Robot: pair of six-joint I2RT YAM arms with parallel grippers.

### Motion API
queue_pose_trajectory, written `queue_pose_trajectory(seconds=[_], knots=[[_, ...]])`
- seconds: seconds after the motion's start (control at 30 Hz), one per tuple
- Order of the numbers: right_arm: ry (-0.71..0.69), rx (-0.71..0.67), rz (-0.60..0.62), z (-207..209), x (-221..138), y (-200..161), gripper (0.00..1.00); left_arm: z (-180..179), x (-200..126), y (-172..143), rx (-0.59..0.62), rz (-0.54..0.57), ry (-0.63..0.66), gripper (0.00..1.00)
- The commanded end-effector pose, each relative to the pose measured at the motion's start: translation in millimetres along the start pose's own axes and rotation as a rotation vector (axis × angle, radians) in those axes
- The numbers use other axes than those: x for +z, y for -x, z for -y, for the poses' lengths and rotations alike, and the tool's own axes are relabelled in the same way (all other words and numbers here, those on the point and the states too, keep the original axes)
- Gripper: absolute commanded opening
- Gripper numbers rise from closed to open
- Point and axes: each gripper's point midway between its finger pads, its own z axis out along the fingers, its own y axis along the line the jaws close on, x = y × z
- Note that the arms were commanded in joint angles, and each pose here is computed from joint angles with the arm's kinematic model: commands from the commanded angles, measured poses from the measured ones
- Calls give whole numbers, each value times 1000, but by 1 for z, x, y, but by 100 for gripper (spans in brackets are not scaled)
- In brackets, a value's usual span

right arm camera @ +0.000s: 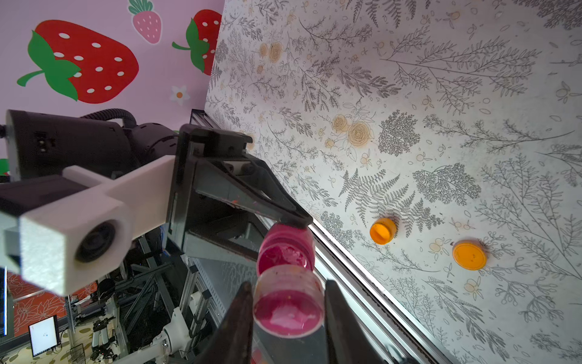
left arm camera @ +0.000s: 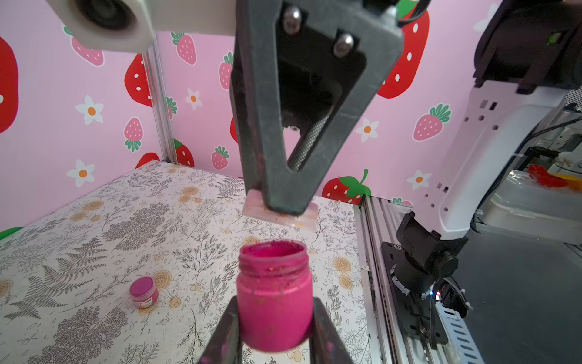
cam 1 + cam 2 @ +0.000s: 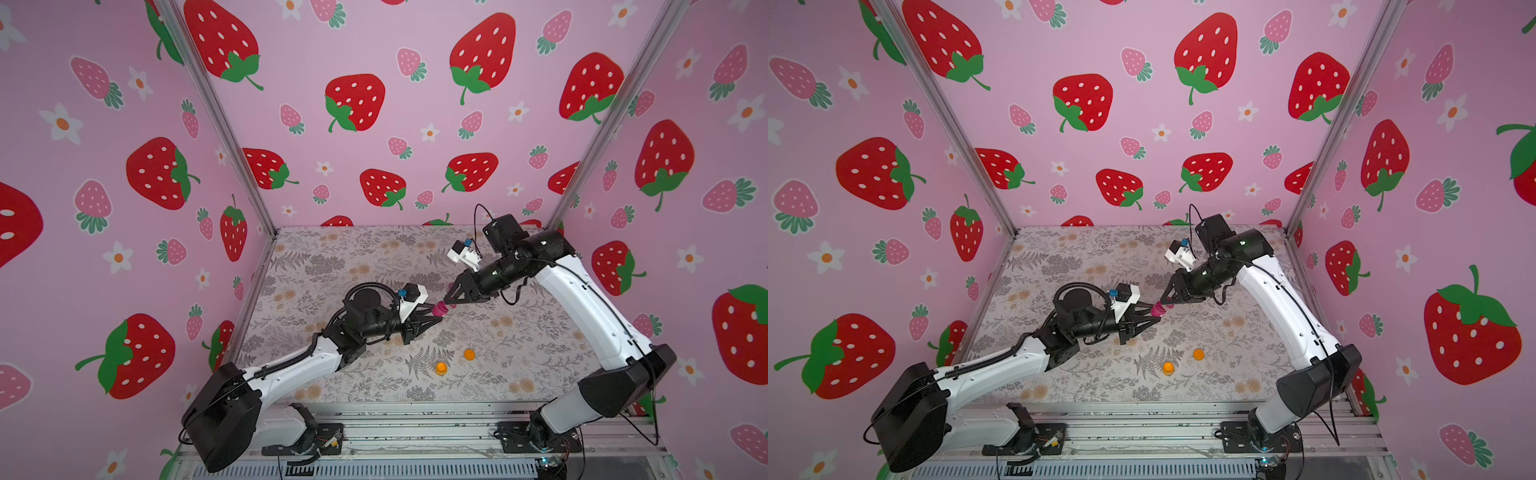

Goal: Close the paint jar lid
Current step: Pick up the lid from the center of the board, then close the lid on the paint jar.

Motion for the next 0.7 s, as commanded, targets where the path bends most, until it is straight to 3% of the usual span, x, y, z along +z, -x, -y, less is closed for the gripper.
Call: queue_pose_trajectory(seconds=[0.0,0.67], knots=[[9,-11,-19,-5,-3,-11,27,5,2,24,61,51,-27,26],[44,-29,-60,-10,16,-14,27,13,4,22,68,34,-55,26]])
